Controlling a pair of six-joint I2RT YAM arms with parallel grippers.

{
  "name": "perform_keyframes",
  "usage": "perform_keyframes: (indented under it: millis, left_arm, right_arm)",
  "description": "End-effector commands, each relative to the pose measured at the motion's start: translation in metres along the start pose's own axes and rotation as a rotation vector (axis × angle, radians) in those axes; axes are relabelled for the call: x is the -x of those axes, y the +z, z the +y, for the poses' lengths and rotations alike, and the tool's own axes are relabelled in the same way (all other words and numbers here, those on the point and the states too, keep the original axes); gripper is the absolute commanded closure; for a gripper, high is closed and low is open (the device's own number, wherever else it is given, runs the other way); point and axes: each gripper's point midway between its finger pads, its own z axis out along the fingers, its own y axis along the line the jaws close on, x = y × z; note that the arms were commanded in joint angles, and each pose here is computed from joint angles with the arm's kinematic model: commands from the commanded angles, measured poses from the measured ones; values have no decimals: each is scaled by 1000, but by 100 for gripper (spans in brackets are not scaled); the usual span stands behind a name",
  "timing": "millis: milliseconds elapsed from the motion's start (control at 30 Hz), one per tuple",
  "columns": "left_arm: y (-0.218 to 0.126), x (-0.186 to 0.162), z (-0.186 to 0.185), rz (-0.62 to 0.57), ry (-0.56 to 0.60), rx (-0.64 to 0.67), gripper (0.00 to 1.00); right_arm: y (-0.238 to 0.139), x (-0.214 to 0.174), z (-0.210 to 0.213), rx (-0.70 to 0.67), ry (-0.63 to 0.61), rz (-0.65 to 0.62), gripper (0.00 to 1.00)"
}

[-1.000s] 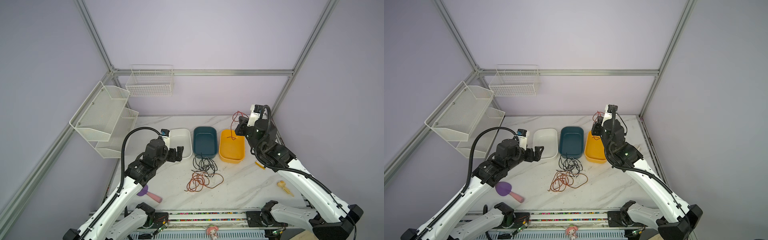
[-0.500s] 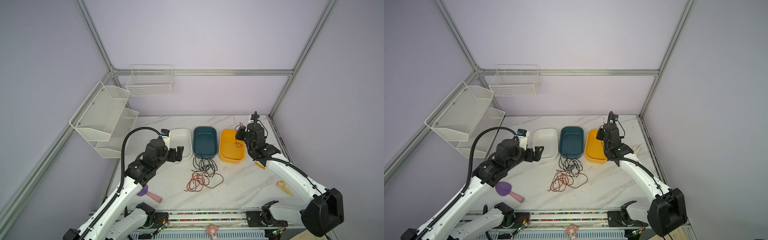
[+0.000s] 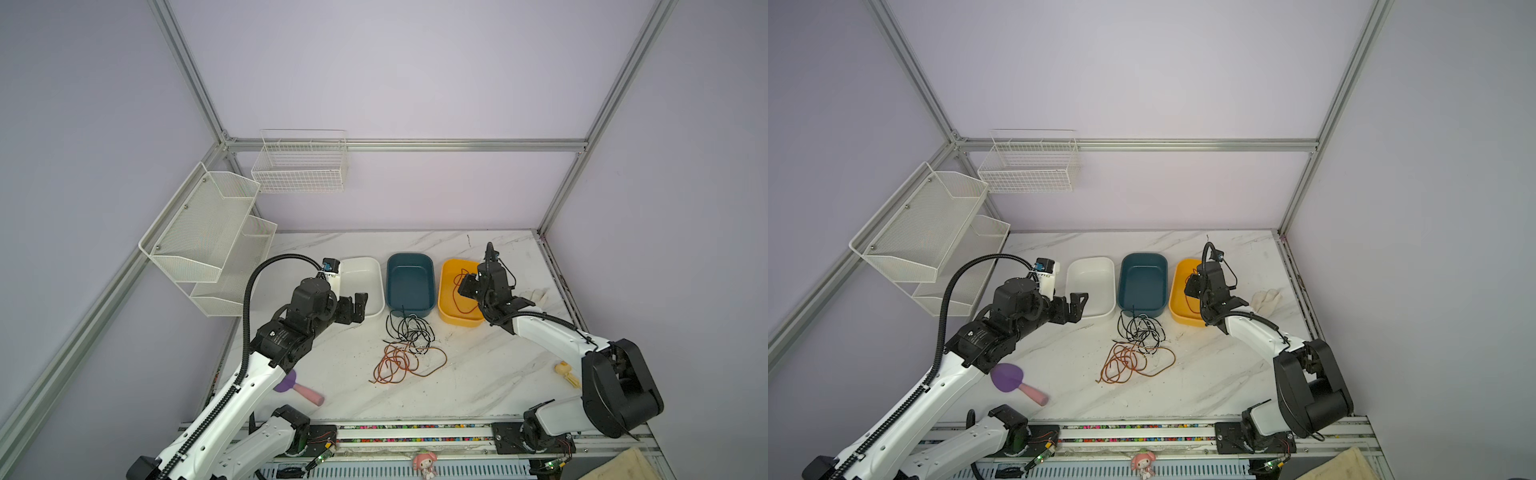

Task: Untangle the cables
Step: 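Lower the red wire into the yellow tub with the right gripper and release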

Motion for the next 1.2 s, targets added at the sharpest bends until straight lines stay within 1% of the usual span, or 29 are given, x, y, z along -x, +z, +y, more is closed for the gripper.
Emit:
perform_keyframes:
  millis: [0, 333, 433, 500, 633, 767, 933, 1100, 1167]
  left_arm:
    - [0, 1, -2, -2, 10, -13, 0]
    - [1, 0, -3, 5, 11, -18, 0]
    - [2, 0, -3, 7, 12, -19, 0]
    - [3, 0, -3, 11, 12, -20, 0]
    - [5, -2, -4, 19, 11, -25, 0]
    - [7, -4, -9, 33, -2, -50, 0]
    - [10, -14, -21, 73, -42, -111, 0]
    - [14, -35, -33, 141, -121, -160, 0]
    - [17, -47, -44, 175, -135, -199, 0]
  right_arm:
    - [9, -7, 1, 24, 48, 12, 100]
    - [17, -21, -3, 19, 72, 61, 100]
    - [15, -21, -3, 19, 74, 62, 98]
    - [12, -17, -4, 19, 80, 49, 95]
    - [4, -7, -3, 22, 90, 33, 82]
    - [-1, 0, 0, 26, 90, 24, 74]
    - [-10, 9, 2, 34, 90, 5, 68]
    - [-20, 16, 8, 61, 89, -3, 63]
    - [-30, 24, 15, 96, 89, -17, 58]
